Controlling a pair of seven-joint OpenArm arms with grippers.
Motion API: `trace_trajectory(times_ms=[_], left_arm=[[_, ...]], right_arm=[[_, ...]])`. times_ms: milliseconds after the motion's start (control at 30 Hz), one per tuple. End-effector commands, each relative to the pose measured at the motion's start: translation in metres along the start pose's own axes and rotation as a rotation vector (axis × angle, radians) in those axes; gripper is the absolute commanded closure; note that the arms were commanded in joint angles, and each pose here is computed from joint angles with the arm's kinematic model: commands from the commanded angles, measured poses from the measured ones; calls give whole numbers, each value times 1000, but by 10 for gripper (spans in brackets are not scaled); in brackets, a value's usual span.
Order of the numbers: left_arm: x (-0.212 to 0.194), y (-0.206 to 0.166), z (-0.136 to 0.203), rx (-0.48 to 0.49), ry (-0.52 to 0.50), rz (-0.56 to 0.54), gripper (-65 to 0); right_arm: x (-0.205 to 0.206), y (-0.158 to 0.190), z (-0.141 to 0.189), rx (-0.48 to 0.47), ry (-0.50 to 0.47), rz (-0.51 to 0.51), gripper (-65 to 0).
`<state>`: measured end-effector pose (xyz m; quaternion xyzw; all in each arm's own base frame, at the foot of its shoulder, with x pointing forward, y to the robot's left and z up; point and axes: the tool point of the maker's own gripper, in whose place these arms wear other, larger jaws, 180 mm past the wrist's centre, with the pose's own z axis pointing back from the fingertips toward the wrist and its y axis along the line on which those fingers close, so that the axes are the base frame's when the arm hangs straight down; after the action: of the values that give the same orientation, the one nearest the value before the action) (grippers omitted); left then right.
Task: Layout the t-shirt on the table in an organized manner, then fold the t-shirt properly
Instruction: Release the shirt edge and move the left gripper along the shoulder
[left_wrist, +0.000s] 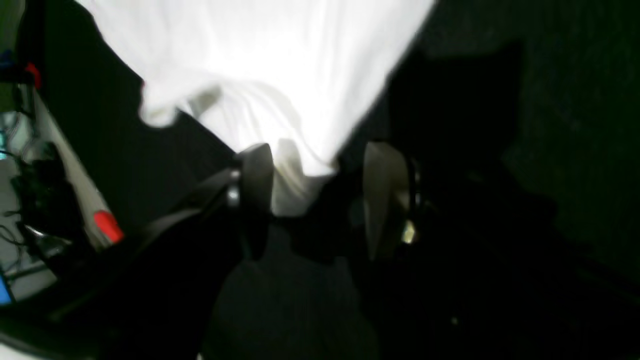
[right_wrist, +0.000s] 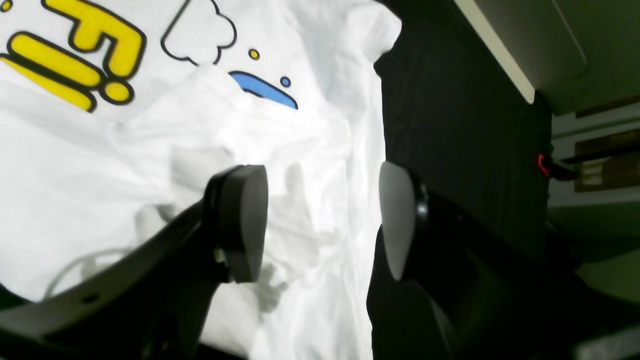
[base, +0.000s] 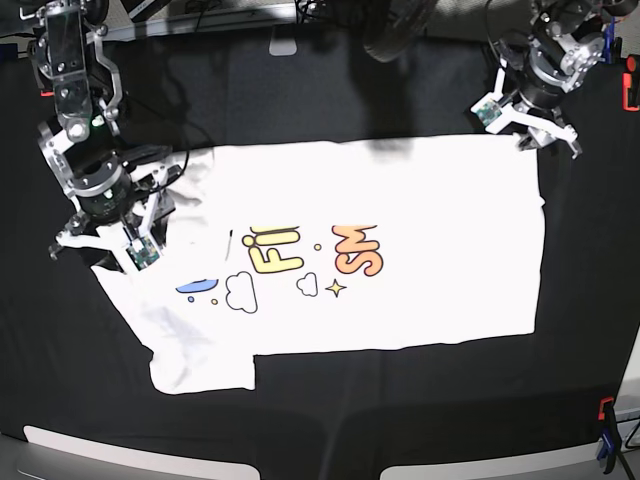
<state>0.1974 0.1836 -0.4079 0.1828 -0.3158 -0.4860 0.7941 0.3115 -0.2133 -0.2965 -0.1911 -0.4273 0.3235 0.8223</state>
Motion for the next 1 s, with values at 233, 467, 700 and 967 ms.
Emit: trace_trajectory(times_ms=[233, 467, 700, 967], left_arm=[[11, -15, -12, 7, -51, -107, -275], [-45, 1, -33, 86, 150, -127, -275], [-35, -22, -16, 44, 98, -136, -275], [-17, -37, -8, 20, -15, -171, -275]], right_arm=[[8, -12, 3, -34, -26, 8, -342], [3, -12, 3, -33, 4, 9, -342], [-18, 12, 9, 110, 53, 97, -342], [-45, 16, 18, 142, 119, 166, -342]])
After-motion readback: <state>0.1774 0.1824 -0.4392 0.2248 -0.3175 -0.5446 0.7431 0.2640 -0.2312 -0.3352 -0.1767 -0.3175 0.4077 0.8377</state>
